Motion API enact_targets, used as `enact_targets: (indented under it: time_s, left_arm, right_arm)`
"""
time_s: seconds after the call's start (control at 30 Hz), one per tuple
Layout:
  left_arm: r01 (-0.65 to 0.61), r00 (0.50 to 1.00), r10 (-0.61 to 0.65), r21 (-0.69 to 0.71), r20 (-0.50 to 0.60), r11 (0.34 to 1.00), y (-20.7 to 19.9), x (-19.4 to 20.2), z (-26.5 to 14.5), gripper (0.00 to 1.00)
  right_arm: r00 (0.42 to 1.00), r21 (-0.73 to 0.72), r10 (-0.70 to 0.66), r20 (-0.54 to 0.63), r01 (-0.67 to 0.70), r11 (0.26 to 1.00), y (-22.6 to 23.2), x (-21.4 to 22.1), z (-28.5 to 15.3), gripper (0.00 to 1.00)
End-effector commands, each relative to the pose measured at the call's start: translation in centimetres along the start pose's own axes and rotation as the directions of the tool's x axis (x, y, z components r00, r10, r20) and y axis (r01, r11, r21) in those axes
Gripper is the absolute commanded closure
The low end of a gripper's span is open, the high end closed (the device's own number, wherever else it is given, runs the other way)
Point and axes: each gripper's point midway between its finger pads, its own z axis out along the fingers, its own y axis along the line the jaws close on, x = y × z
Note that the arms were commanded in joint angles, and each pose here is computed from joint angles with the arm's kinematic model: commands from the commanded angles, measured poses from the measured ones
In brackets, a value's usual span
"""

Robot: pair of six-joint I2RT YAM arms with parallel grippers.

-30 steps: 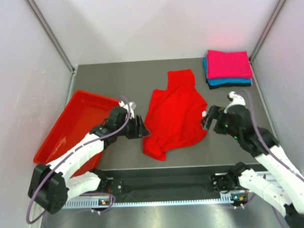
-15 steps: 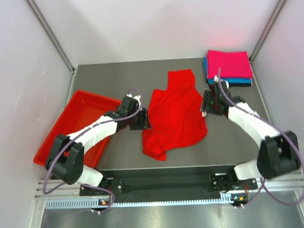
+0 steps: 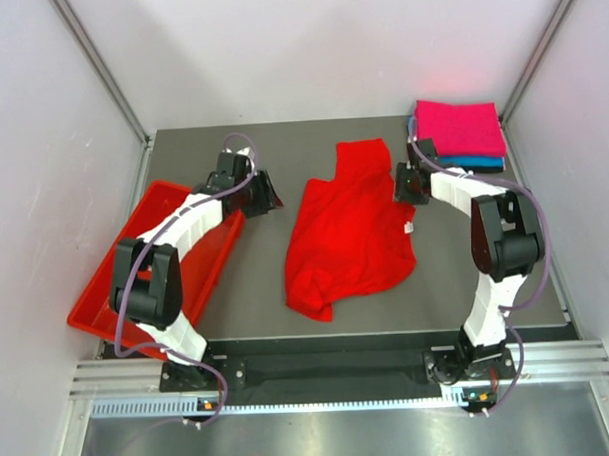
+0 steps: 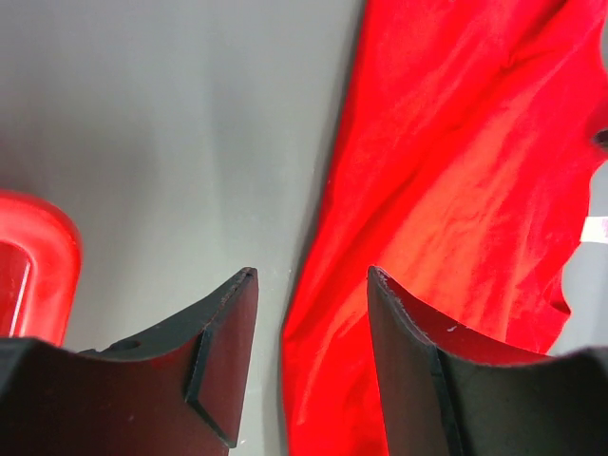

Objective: Fold and stack the t-shirts
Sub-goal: Flatten the tshirt out

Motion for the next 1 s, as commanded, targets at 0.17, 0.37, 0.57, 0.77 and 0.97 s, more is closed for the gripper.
enact_targets:
  time_s: [0.17,0.37,0.57,0.77,0.97]
  left_arm:
    - [-0.034,0.999,0.03,0.071,0.045,0.997,-2.0,-1.8,-0.8,0.45]
    - [0.0,1.0,-0.002,0.147,0.013,0.989,-3.0,-0.5,-0.8,0.46]
    - [0.002,1.0,-0.007,0.135,0.031,0.991,-2.6,-0.5,-0.7,0.45]
    - [0.014,1.0,-0.013,0.119,-0.01,0.993,-2.5,-1.0,1.6,0.45]
    - [-0.026,0.999,0.029,0.073,-0.045,0.997,-2.1,-1.4,4.2,0.44]
  right_arm:
    - [0.997,0.032,-0.046,0.064,0.044,0.999,-1.2,-0.5,0.2,0.63]
    - [0.996,0.078,-0.082,0.02,0.08,0.994,-2.5,0.8,-0.4,0.97]
    - [0.995,0.083,-0.068,0.069,0.062,0.995,-2.7,0.3,-3.8,1.0]
    - [0.991,0.085,-0.072,0.114,0.062,0.994,-2.4,-1.9,-4.4,0.66]
    - [0.996,0.072,-0.069,0.062,0.064,0.995,-2.2,-1.6,-2.4,0.54]
